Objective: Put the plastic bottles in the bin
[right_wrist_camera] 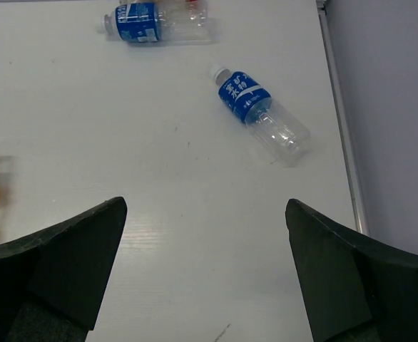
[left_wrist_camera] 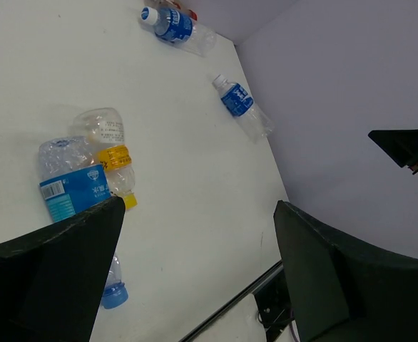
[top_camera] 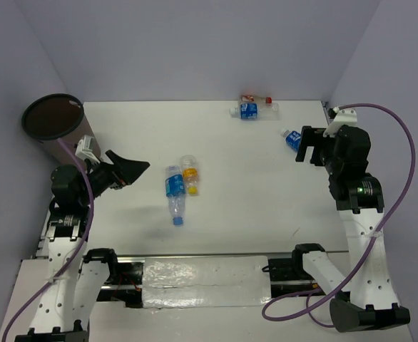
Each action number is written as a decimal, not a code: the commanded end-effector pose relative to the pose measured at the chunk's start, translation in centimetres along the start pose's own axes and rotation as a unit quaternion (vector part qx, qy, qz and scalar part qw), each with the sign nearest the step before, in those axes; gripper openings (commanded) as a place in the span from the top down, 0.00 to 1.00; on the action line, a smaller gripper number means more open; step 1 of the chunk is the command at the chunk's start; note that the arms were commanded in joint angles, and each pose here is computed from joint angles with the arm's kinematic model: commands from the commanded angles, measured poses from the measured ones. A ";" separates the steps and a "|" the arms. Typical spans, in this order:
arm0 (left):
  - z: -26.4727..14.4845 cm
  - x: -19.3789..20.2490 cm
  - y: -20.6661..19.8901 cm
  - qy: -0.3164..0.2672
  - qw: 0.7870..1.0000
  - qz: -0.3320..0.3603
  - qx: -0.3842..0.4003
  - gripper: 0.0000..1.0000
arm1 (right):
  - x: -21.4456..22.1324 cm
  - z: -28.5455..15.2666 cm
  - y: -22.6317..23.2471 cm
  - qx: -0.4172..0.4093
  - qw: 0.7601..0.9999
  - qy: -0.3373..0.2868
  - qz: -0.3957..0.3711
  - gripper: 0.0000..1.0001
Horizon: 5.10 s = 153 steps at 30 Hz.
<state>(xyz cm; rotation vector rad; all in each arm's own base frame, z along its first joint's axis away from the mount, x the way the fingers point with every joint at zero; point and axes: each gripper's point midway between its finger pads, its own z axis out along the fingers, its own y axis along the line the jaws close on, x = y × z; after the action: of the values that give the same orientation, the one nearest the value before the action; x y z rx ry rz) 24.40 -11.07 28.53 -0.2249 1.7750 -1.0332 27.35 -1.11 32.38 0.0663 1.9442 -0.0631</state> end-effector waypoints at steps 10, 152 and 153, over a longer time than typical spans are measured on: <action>1.2 0.6 -0.1 0.025 1.000 -0.003 0.012 0.01 | -0.3 -0.4 2.7 -0.087 0.995 -0.017 -0.037 0.00; 8.9 11.9 -1.4 0.170 0.979 -0.089 -0.071 0.01 | 13.1 25.3 -7.8 -0.216 0.906 0.296 -0.214 0.05; 9.0 12.1 -1.3 0.170 0.979 -0.092 -0.068 0.00 | 13.5 25.5 -7.7 -0.218 0.903 0.303 -0.211 0.06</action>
<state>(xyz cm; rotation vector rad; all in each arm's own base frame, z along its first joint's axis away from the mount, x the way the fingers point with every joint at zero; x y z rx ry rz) 25.39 -22.62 18.22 -0.2942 2.2727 -1.0224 44.58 -10.52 9.89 -0.7030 2.5280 0.1181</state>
